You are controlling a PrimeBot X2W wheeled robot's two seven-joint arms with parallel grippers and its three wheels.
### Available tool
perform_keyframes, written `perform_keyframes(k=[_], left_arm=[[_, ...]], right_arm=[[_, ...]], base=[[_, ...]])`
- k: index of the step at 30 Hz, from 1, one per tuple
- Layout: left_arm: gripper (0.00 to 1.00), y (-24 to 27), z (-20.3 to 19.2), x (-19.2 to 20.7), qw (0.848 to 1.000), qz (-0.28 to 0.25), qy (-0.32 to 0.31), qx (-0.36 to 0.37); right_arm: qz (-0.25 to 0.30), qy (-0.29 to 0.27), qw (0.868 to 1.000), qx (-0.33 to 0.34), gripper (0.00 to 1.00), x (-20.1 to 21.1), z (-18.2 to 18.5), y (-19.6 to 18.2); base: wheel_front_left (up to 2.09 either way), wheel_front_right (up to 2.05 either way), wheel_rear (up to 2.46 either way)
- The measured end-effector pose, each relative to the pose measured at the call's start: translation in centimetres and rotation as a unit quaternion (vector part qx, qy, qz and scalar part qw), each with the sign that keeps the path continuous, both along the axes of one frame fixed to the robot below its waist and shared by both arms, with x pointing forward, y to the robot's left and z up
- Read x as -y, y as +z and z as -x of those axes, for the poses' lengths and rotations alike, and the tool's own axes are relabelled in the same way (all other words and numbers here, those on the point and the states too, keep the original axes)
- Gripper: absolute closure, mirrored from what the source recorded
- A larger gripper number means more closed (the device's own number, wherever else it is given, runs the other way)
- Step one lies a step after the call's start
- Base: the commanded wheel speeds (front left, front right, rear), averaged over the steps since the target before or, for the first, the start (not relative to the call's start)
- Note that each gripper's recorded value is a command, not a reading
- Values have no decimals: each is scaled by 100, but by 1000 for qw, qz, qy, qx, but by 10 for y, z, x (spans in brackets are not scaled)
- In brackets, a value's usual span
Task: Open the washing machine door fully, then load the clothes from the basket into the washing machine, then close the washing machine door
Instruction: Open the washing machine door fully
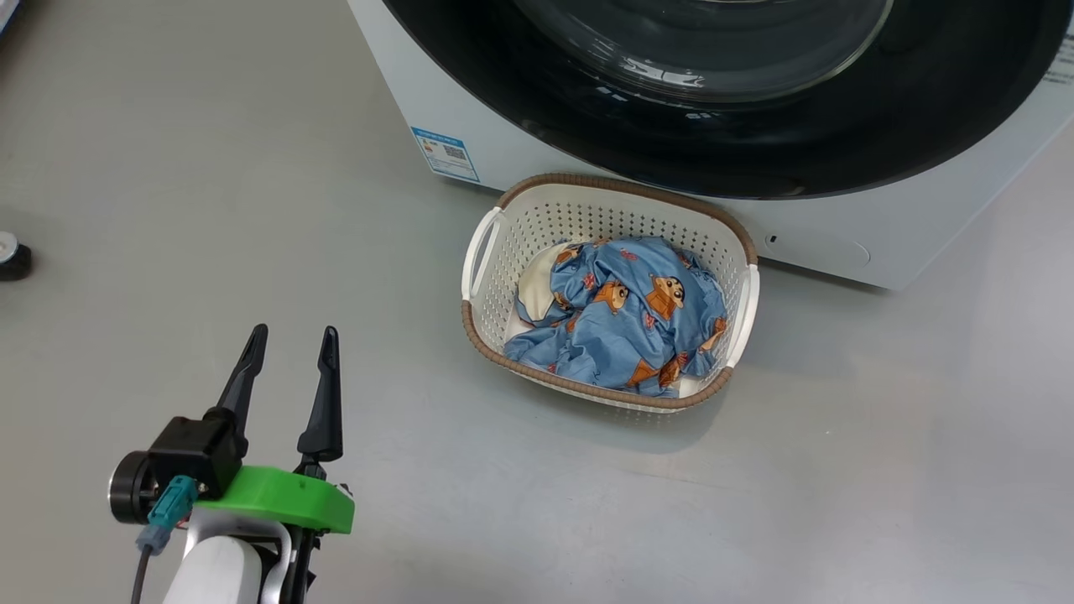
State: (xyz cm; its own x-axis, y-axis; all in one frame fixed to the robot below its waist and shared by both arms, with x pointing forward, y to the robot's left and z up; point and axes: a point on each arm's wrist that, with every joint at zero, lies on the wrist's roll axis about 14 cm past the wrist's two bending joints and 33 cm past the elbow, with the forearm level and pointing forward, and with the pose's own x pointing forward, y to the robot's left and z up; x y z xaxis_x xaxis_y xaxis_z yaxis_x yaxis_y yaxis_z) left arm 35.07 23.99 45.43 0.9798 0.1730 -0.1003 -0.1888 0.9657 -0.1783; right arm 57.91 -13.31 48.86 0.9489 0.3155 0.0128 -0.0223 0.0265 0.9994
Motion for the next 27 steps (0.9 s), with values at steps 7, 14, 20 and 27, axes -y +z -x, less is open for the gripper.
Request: perform_keyframes(k=[7, 14, 20, 27], left_arm=[[0, -3, 6, -10, 1000, 0, 18, -7], [0, -3, 11, -20, 999, -3, 35, -10], [0, -6, 12, -24, 999, -4, 43, -16], [0, -11, 13, -28, 998, -4, 50, -24]], right_arm=[[11, 54, 998, 27, 100, -31, -17, 16], [8, 96, 994, 46, 100, -58, -23, 28], [10, 104, 993, 57, 100, -62, -33, 34], [9, 113, 992, 57, 100, -69, -42, 30]], base=[[0, 0, 0], [0, 0, 0], [0, 0, 0], [0, 0, 0]])
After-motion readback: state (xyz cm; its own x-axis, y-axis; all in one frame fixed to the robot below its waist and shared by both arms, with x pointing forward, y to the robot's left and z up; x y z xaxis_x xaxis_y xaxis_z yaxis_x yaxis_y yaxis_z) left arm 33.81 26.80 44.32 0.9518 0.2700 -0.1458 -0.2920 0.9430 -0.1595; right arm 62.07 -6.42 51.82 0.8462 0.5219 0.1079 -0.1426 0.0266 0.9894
